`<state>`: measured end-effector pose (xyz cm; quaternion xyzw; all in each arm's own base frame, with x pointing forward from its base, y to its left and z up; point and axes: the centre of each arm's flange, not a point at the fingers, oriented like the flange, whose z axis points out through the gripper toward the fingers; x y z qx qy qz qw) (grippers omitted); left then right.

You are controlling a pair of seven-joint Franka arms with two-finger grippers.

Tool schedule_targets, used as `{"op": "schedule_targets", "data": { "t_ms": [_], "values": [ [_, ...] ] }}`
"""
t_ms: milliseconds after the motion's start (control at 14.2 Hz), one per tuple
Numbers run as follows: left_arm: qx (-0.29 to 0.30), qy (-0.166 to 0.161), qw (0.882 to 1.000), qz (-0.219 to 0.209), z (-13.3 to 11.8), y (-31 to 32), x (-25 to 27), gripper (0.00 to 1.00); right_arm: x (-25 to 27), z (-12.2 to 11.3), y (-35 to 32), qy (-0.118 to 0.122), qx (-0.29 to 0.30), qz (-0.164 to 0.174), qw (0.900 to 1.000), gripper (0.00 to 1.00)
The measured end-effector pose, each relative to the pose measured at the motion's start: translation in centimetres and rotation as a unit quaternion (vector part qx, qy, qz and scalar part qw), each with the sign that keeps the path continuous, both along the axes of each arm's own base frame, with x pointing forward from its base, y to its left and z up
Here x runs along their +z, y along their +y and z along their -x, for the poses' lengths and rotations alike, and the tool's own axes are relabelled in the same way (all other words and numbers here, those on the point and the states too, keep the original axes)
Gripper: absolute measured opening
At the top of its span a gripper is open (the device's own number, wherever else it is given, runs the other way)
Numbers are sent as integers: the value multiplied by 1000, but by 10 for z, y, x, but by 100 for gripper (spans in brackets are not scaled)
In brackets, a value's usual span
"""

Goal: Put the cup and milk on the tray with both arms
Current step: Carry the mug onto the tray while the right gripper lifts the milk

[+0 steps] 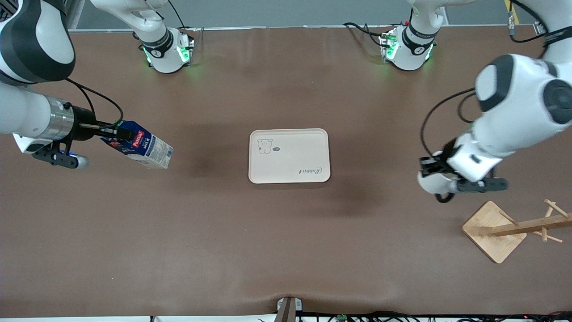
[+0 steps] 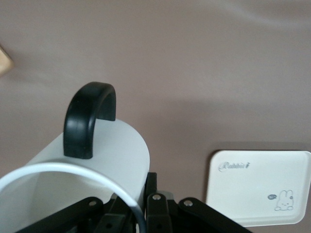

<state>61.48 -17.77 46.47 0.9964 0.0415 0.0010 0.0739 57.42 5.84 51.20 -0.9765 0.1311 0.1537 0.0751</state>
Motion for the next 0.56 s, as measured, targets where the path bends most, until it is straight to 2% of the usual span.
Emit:
{"op": "schedule_targets", "data": {
  "t_ms": [353, 565],
  "values": [
    [44, 41, 997, -43, 38, -133, -56, 6, -6, 1, -2, 7, -1, 0, 1000, 56],
    [59, 59, 995, -54, 53, -181, -90, 6, -8, 2, -3, 9, -2, 1, 1000, 56]
  ]
}}
